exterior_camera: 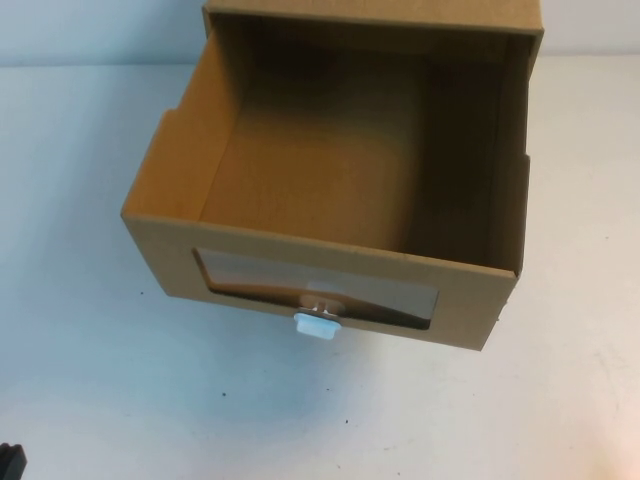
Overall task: Open the shoe box
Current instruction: 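Pull the top drawer of the cardboard box fully open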
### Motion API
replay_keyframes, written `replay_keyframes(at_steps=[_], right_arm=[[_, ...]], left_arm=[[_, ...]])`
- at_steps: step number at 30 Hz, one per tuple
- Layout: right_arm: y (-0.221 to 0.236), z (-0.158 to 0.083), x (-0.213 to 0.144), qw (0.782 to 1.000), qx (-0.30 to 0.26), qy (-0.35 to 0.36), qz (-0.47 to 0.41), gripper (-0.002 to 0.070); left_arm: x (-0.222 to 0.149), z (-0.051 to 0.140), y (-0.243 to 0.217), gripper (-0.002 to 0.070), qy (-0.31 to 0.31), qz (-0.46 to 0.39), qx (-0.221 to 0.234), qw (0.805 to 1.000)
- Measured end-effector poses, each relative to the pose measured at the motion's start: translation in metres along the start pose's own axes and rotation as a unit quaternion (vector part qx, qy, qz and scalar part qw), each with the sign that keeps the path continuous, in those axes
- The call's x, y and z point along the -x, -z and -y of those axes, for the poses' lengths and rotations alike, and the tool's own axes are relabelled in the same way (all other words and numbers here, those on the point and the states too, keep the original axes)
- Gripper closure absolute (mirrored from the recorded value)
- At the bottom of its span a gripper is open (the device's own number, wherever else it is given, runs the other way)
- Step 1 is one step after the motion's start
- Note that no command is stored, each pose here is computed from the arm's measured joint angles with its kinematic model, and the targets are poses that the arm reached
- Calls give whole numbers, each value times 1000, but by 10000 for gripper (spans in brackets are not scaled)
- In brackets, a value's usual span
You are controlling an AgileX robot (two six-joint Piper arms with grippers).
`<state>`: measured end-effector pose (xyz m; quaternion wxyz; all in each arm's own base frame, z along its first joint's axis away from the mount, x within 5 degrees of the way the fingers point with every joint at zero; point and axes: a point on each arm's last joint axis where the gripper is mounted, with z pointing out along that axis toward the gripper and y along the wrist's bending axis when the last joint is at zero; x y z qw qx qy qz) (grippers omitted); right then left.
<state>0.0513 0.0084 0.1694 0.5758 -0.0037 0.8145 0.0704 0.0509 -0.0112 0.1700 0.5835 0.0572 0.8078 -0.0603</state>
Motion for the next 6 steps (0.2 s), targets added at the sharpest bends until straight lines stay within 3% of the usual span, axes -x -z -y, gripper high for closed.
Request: replay_keyframes(at_steps=[6], right_arm=[[0,0,0,1000,1,-3,-1,689]], left_arm=[[0,0,0,680,0,0,0,1000]])
